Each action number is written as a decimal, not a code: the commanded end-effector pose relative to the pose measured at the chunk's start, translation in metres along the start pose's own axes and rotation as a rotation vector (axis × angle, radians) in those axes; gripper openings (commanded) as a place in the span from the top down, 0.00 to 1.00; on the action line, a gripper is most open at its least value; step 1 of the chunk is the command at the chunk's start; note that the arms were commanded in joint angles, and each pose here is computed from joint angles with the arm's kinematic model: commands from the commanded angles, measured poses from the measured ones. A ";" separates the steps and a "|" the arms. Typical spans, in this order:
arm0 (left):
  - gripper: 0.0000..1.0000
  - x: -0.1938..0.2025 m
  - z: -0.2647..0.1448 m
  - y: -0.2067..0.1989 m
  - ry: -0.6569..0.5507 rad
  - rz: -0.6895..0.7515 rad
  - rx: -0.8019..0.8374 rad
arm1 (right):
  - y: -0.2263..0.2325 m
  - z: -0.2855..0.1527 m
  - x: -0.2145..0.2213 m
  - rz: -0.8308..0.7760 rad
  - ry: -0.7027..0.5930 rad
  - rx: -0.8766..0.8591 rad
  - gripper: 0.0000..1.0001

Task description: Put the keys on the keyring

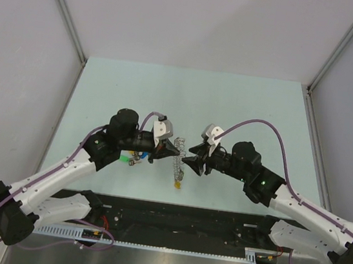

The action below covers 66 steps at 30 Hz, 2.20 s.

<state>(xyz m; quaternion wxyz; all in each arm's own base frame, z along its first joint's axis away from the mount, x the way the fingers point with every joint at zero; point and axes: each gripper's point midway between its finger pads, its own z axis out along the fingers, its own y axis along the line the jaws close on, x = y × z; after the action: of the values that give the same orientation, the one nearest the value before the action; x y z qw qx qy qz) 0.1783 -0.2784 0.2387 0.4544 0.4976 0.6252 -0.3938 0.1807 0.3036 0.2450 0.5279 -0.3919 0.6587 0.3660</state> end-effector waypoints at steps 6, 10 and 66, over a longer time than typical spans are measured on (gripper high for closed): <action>1.00 -0.035 -0.008 -0.004 -0.095 0.107 0.006 | 0.044 -0.002 -0.030 -0.065 -0.093 -0.256 0.60; 1.00 -0.035 -0.008 0.004 -0.091 0.098 -0.037 | 0.063 -0.013 -0.024 -0.090 -0.070 -0.367 0.71; 1.00 -0.020 -0.013 -0.029 -0.101 0.299 0.154 | 0.022 0.007 -0.039 -0.283 -0.273 0.072 0.59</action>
<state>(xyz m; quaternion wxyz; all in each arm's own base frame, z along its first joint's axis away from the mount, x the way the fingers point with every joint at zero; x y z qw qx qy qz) 0.1539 -0.2716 0.2462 0.4822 0.5934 0.5214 -0.3789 0.1644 0.3217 0.2730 0.6511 -0.4185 0.5461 0.3205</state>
